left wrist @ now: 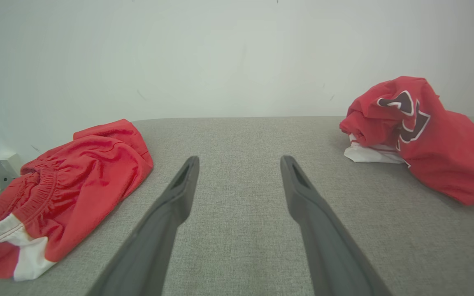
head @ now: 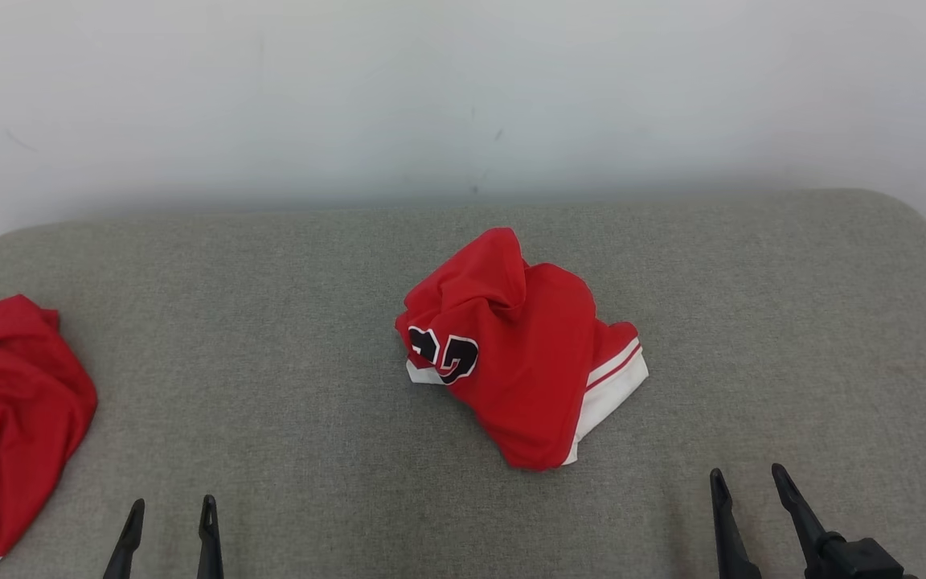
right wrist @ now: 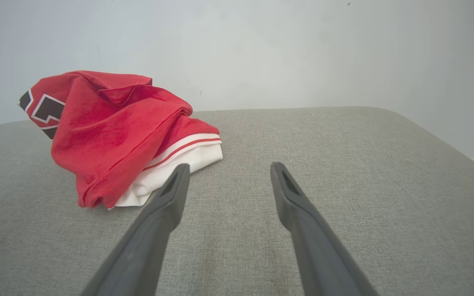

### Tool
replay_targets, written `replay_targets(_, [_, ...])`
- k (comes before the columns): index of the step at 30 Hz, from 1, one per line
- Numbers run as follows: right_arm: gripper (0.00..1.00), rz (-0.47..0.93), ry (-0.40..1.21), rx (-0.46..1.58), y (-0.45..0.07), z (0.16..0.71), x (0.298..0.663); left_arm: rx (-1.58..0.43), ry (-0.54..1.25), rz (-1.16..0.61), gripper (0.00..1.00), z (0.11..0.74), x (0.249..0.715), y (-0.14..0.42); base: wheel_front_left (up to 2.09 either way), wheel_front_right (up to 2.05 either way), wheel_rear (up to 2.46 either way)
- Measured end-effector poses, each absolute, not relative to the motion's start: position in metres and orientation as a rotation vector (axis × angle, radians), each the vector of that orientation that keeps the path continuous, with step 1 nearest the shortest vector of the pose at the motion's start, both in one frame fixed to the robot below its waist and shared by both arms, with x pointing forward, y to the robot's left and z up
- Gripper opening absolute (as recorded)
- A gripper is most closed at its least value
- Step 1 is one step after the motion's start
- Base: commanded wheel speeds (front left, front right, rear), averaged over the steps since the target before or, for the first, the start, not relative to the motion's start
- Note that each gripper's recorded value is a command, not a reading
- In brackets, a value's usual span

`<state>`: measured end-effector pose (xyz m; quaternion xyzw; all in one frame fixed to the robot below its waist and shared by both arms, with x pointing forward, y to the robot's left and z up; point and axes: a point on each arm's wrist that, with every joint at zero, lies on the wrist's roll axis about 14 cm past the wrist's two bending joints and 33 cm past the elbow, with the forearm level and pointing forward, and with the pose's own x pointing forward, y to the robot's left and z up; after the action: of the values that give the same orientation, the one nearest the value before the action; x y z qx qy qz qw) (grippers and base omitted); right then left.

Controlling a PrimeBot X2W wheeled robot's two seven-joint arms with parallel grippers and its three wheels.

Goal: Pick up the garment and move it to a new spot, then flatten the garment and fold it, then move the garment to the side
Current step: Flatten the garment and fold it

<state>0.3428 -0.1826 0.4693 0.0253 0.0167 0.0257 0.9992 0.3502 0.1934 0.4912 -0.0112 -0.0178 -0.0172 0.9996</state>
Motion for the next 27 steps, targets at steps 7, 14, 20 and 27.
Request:
replay_targets(7, [1.00,0.111,0.041,0.053,-0.163,0.467,0.348,-0.026,-0.032,-0.029,1.00,0.490,0.344,0.194,0.00,0.00,0.00])
replay_targets(14, [1.00,0.205,0.020,0.052,-0.132,0.476,0.378,-0.031,-0.024,-0.009,1.00,0.487,0.337,0.199,0.00,0.00,0.00])
replay_targets(20, [1.00,0.238,0.059,0.079,-0.116,0.470,0.415,-0.044,-0.019,0.009,1.00,0.486,0.337,0.203,0.00,0.00,0.00])
replay_targets(27, [1.00,0.260,0.148,0.116,-0.098,0.449,0.446,-0.063,-0.007,0.024,1.00,0.483,0.340,0.207,0.00,0.00,0.00])
